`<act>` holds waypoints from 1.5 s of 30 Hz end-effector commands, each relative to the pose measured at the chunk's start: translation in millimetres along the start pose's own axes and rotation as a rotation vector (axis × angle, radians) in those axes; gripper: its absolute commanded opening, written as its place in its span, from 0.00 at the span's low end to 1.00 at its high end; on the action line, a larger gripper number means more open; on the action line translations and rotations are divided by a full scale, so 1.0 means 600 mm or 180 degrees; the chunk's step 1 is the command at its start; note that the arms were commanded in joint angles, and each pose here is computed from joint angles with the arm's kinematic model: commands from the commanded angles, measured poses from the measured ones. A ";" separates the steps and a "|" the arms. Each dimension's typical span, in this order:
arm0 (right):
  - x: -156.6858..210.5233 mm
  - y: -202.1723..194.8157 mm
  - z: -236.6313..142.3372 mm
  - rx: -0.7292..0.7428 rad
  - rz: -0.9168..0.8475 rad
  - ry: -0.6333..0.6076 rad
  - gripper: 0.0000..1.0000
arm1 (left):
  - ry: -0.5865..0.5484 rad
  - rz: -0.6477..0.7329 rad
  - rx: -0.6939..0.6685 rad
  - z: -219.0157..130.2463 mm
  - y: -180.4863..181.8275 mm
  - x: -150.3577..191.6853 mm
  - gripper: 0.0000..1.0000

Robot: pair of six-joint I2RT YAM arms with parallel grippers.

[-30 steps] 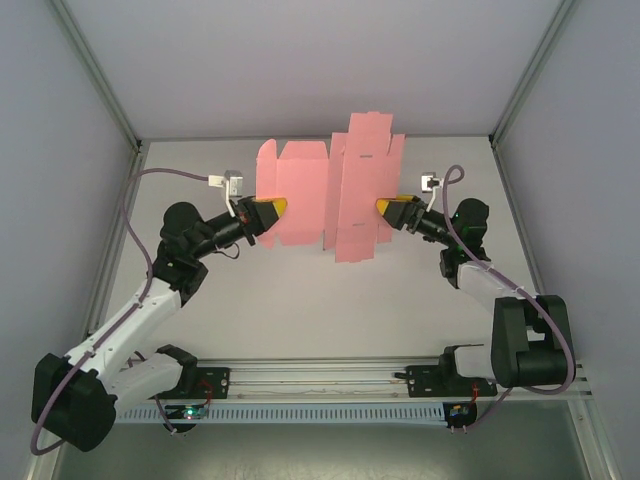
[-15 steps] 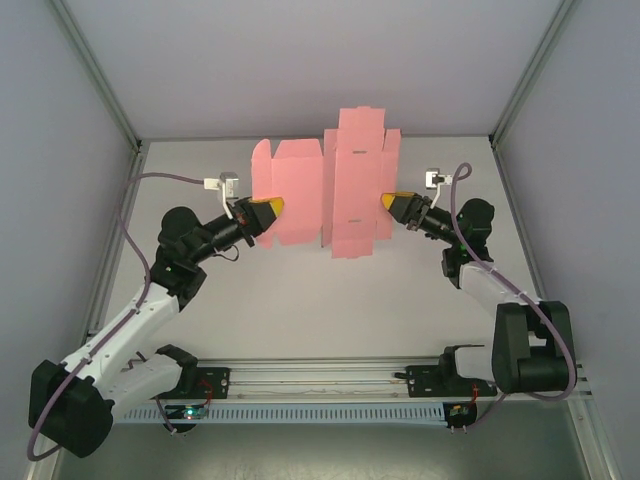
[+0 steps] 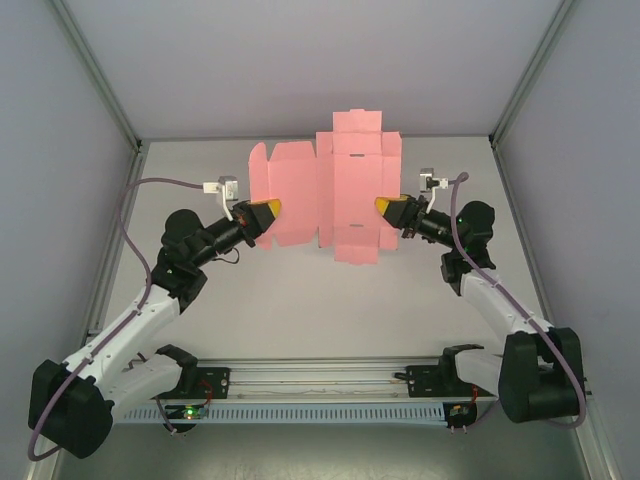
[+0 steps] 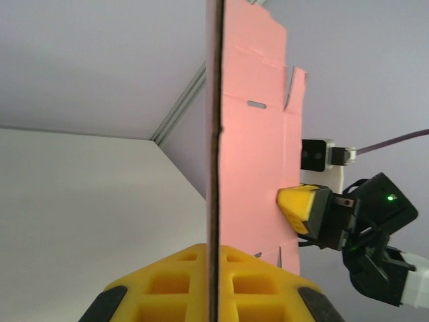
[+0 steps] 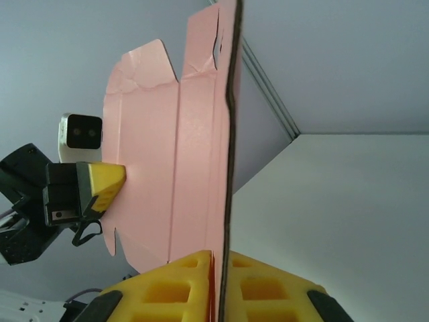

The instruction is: Assemble paper box

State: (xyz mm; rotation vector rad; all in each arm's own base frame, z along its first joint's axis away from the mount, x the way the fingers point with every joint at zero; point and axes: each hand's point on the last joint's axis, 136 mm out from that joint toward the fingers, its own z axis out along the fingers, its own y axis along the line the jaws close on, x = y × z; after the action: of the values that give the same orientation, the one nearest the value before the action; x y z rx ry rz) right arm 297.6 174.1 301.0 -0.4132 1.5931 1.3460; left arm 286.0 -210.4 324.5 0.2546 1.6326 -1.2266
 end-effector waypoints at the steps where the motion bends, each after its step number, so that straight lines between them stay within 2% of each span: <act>1: -0.011 0.010 0.000 0.0091 -0.0242 -0.0014 0.11 | -0.0058 0.0028 -0.0029 -0.007 -0.005 0.001 0.00; 5: -0.010 -0.003 -0.009 0.0351 -0.0238 -0.0049 0.14 | -0.0102 -0.0014 -0.0240 -0.014 0.017 0.006 0.00; 7: -0.009 0.001 -0.011 0.0345 -0.0259 -0.0037 0.12 | -0.0117 -0.0021 -0.0310 -0.017 0.023 0.008 0.00; 17: -0.010 0.002 -0.013 0.0396 -0.0268 -0.0048 0.14 | -0.0150 -0.0072 -0.0463 -0.025 0.041 0.017 0.00; 19: -0.010 0.006 -0.012 0.0349 -0.0274 -0.0030 0.12 | -0.0145 -0.0058 -0.0411 -0.024 0.037 0.018 0.00; 21: -0.006 0.008 -0.009 0.0302 -0.0253 0.0017 0.03 | -0.0152 -0.0055 -0.0372 -0.024 0.033 0.017 0.00; 23: -0.003 0.013 -0.005 0.0243 -0.0261 0.0059 0.00 | -0.0147 -0.0065 -0.0389 -0.023 0.036 0.018 0.00; 27: 0.000 0.011 -0.003 0.0276 -0.0310 0.0073 0.00 | -0.0112 -0.0045 -0.0342 -0.021 0.032 0.021 0.00; 30: 0.006 -0.011 -0.005 0.0580 -0.0408 0.0134 0.00 | -0.0032 -0.0093 -0.0442 -0.023 0.044 0.032 0.02; 31: 0.013 -0.018 -0.004 0.0672 -0.0425 0.0200 0.00 | 0.0008 -0.0137 -0.0556 -0.026 0.055 0.040 0.12; 34: 0.034 -0.020 0.003 0.0702 -0.0460 0.0354 0.00 | 0.0222 -0.0298 -0.1002 -0.043 0.110 0.089 0.29; 38: 0.078 -0.028 0.010 0.0745 -0.0382 0.0581 0.00 | 0.0487 -0.0538 -0.1329 -0.070 0.167 0.175 0.35; 41: 0.105 -0.045 0.010 0.0807 -0.0266 0.0704 0.00 | 0.0605 -0.0656 -0.1704 -0.103 0.199 0.211 0.42; 42: 0.112 -0.050 0.009 0.0825 -0.0224 0.0728 0.00 | 0.0646 -0.0670 -0.1835 -0.116 0.207 0.220 0.50; 43: 0.119 -0.053 0.009 0.0832 -0.0191 0.0759 0.00 | 0.0664 -0.0681 -0.1967 -0.129 0.213 0.224 0.65; 45: 0.138 -0.056 0.011 0.0795 -0.0142 0.0866 0.00 | 0.0648 -0.0675 -0.2167 -0.153 0.219 0.227 0.85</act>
State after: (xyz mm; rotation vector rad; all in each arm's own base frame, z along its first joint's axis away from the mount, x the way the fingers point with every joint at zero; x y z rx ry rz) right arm 290.5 192.5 231.2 -0.4630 1.8984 1.0844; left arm 264.5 -150.5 137.2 -0.1559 2.1713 -0.8703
